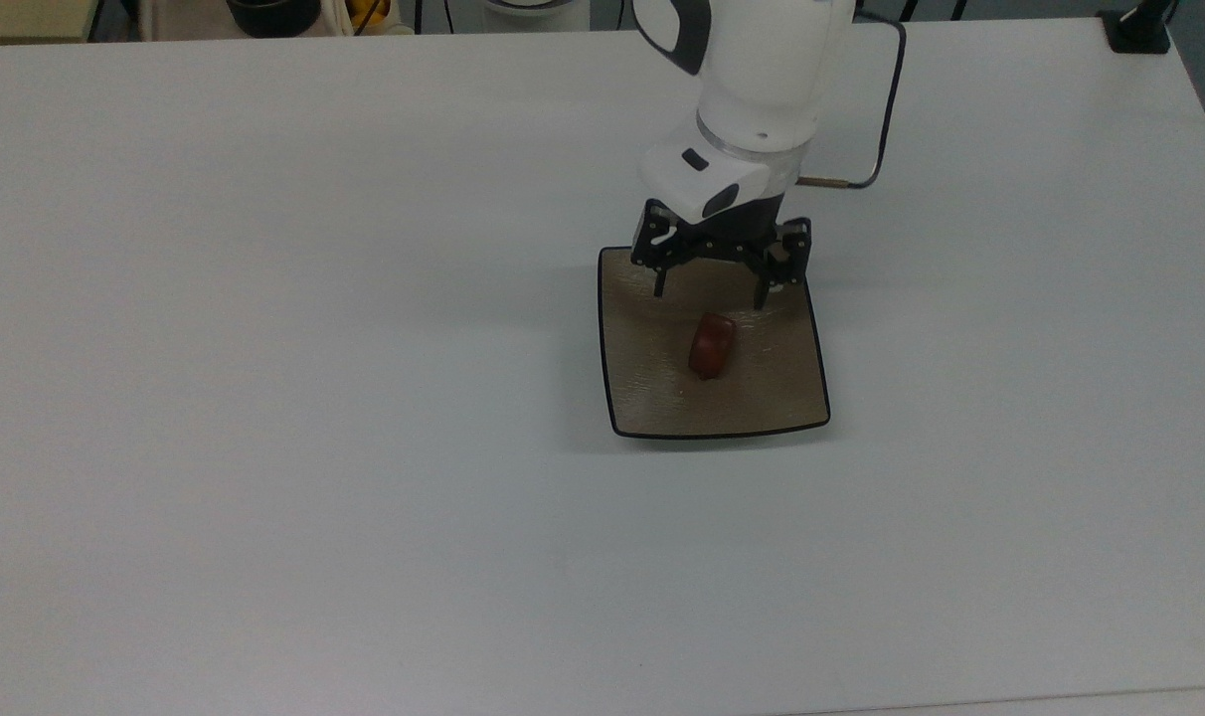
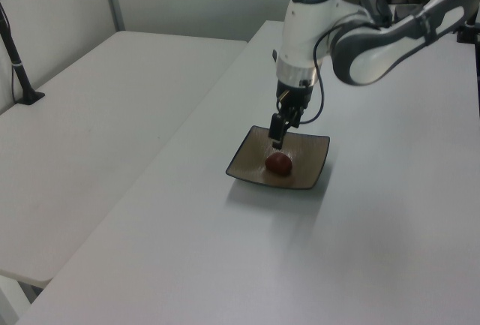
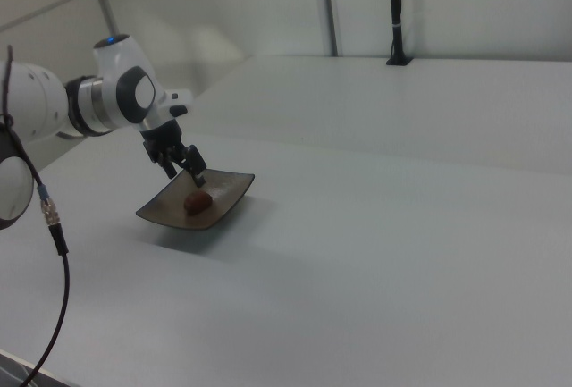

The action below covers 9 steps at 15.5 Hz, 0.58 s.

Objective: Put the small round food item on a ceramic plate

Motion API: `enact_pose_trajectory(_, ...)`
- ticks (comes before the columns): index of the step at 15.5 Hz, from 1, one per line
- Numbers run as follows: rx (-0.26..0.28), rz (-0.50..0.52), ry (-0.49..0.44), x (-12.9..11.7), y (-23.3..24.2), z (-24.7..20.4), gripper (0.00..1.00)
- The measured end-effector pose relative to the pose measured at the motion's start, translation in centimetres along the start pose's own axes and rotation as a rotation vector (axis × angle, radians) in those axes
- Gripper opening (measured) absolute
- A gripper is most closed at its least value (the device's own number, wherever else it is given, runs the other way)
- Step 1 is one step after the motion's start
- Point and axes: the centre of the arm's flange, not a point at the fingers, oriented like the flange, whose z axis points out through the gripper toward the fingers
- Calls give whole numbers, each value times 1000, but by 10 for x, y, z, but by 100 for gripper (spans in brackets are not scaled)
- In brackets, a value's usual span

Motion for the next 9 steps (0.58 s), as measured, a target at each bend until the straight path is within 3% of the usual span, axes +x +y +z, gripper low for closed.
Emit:
enact_pose_trajectory(3,5,-135,-140,-10,44,-47,100)
enact_pose_trajectory(9,-23,-207,-205,-35,107,-85,100)
